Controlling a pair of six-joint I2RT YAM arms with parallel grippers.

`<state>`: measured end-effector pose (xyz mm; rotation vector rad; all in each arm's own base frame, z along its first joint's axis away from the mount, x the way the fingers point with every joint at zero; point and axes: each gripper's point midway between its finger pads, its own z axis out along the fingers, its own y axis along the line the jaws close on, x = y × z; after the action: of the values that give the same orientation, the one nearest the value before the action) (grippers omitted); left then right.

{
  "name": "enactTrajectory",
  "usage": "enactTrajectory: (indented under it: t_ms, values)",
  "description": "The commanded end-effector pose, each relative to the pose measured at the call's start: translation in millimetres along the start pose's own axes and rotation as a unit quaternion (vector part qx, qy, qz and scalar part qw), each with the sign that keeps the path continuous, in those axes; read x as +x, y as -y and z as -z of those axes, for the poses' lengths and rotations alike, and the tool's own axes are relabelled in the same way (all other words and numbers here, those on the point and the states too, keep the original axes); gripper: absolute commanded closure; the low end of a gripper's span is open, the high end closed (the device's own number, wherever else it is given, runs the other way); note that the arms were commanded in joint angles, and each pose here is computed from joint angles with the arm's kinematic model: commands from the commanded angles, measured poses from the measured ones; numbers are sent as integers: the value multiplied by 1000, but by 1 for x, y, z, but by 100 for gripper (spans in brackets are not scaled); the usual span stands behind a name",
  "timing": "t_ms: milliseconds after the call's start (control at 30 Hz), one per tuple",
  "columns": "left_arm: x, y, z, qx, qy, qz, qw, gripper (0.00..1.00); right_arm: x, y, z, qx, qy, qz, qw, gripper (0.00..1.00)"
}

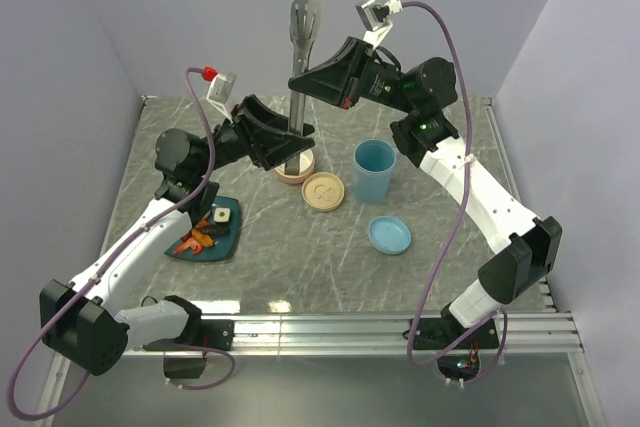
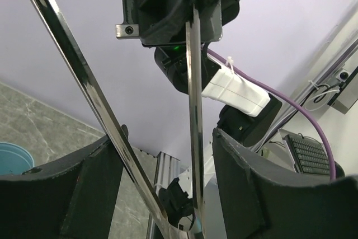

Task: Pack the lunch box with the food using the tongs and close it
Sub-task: Pass the clamp from the right arm to the left

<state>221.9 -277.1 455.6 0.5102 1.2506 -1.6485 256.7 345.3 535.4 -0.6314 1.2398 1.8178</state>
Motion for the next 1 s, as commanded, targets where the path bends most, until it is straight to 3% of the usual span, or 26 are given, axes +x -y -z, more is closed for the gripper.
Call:
enactTrajectory:
  t_ms: [0, 433, 967]
  values:
    - [-25, 28, -7, 34, 25, -29, 999, 34, 5, 4, -1, 1, 1, 11, 1000, 100]
    - [-43, 35, -11, 38, 44, -35, 998, 41, 16, -5, -2, -22, -3, -7, 1000, 100]
    - [-52, 17, -10, -4, 62, -14, 998, 44, 20, 13, -3, 13, 1, -18, 1000, 100]
